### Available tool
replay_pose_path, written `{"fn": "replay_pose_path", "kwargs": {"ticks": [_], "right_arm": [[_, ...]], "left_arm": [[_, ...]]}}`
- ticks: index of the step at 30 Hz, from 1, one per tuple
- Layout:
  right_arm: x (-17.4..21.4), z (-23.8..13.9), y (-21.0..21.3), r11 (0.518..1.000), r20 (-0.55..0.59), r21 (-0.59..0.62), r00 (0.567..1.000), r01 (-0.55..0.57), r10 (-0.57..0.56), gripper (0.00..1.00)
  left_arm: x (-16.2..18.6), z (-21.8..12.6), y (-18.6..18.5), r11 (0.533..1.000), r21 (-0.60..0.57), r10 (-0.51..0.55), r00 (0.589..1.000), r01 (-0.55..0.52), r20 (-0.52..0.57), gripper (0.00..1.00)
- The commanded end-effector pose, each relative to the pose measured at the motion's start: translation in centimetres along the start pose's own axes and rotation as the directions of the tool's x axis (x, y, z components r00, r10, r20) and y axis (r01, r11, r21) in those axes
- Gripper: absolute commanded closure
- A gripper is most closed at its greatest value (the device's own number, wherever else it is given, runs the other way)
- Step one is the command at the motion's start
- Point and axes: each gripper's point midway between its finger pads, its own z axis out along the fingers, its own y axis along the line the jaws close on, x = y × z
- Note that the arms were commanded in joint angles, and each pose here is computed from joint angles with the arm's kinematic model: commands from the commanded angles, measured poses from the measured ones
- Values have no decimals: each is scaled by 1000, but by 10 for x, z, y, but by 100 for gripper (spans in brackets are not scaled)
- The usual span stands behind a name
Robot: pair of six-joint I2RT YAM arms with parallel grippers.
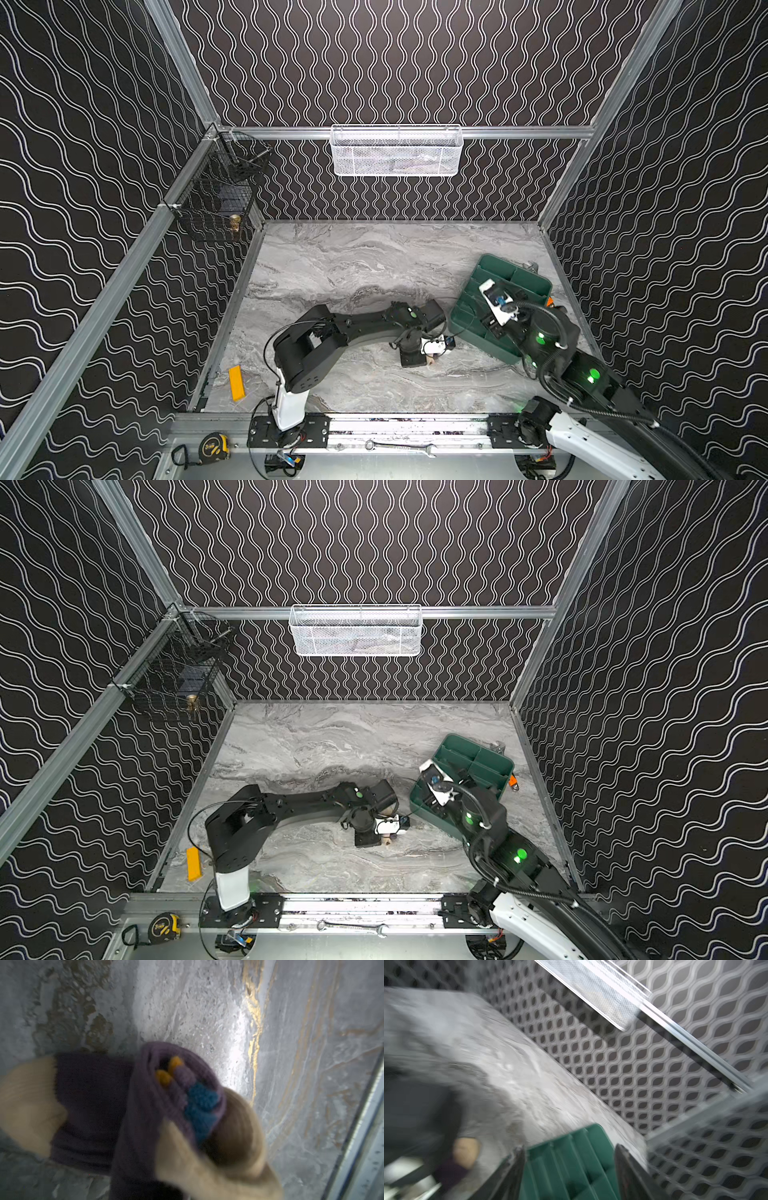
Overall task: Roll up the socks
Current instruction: 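Grasp the roll near the toe with the right gripper beside the left gripper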
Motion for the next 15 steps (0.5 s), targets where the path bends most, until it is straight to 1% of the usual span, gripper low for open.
{"fn": "replay_pose_path", "kwargs": {"ticks": [1,2,4,7,10,15], "right_arm": [[14,-15,55,958,44,-265,994,112,-105,34],[20,-18,63,944,34,-303,992,128,-123,35],[34,-24,86,902,18,-397,984,170,-177,37],[52,-25,114,845,-7,-477,961,240,-277,37],[69,-20,141,790,-23,-514,915,335,-403,37],[93,-9,190,679,13,-565,827,470,-562,35]], "left_arm": [[62,8,-56,929,307,-117,951,208,-288,99],[60,8,-51,924,308,-135,948,225,-288,99],[55,10,-44,907,334,-159,944,255,-289,98],[53,16,-29,882,366,-190,933,299,-304,99],[55,24,-11,868,367,-211,917,334,-337,100],[55,34,12,868,340,-238,904,362,-356,100]]}}
